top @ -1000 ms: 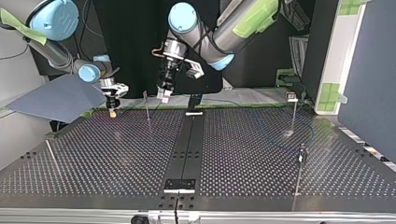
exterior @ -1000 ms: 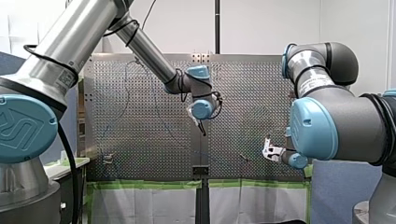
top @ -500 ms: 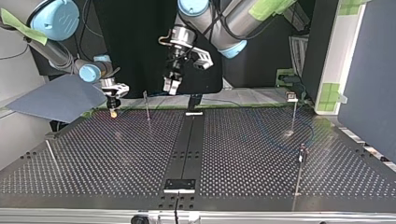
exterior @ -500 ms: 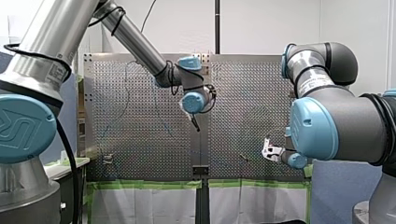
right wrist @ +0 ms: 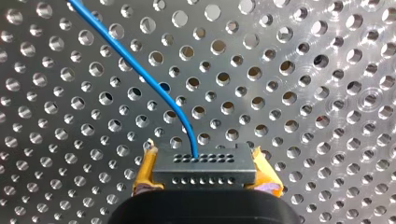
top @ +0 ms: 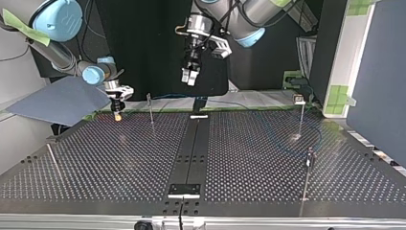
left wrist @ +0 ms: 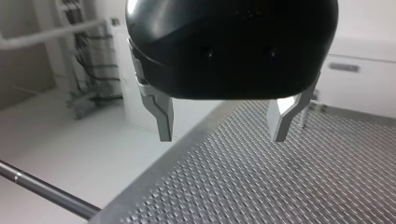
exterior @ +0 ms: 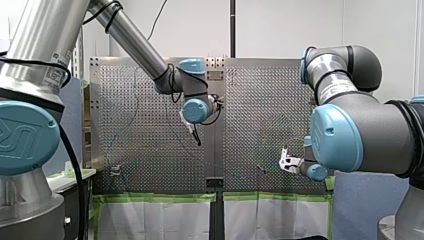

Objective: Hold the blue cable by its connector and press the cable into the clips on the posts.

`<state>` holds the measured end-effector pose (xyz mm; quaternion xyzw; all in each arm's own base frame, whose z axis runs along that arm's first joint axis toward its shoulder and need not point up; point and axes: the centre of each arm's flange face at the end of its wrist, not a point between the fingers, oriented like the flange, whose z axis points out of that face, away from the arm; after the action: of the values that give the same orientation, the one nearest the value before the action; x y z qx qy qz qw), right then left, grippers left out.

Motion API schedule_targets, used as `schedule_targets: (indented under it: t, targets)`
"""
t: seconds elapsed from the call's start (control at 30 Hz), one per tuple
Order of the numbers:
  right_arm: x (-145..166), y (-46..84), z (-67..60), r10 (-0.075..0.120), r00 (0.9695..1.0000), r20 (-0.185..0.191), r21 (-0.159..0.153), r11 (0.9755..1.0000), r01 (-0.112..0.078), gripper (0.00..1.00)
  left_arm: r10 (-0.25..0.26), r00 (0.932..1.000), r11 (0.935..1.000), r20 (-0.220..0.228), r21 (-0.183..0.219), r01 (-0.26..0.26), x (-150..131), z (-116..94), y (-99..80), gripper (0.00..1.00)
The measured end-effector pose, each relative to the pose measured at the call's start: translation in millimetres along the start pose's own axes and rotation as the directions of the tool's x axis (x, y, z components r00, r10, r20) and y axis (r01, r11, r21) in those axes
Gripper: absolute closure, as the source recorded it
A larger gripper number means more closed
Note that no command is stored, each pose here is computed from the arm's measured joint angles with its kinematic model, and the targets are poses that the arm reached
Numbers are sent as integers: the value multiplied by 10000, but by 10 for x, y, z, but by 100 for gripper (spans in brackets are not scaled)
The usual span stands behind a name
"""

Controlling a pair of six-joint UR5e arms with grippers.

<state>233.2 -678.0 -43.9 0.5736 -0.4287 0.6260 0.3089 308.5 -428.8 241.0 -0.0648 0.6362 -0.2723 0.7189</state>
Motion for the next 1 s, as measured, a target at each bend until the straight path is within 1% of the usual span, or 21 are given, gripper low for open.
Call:
schedule_targets:
  t: [0.07,0.17,0.43,0.53,0.67,0.8,0.9,1.0]
  targets:
    - [-1,-4,0,-4,10000,1,5,10000,4,100,164,9998,9997,-116,-192,-166,38,-65,69,0]
    - [-1,-7,1,-9,10000,2,10,10000,9,100,323,9991,9988,-280,-358,-333,85,-150,149,0]
    - [-3,-22,4,-25,10000,4,30,10000,25,100,710,9944,9951,-779,-627,-760,210,-391,353,0]
    - [-4,-24,4,-28,10000,5,33,10000,27,100,903,9909,9927,-997,-714,-977,258,-496,437,0]
    - [-4,-23,4,-36,10000,5,30,10000,36,100,1272,9835,9870,-1285,-815,-1383,316,-641,550,0]
    - [-3,-16,2,-58,10000,7,-4,10000,58,100,1464,9793,9830,-1396,-899,-1598,350,-738,644,0]
    - [-1,15,-5,-159,9999,27,-100,9998,159,100,1451,9790,9833,-1429,-890,-1587,373,-801,708,0]
    - [-5,50,-21,-273,9996,122,-233,9993,276,100,1313,9805,9864,-1461,-796,-1439,398,-861,755,0]
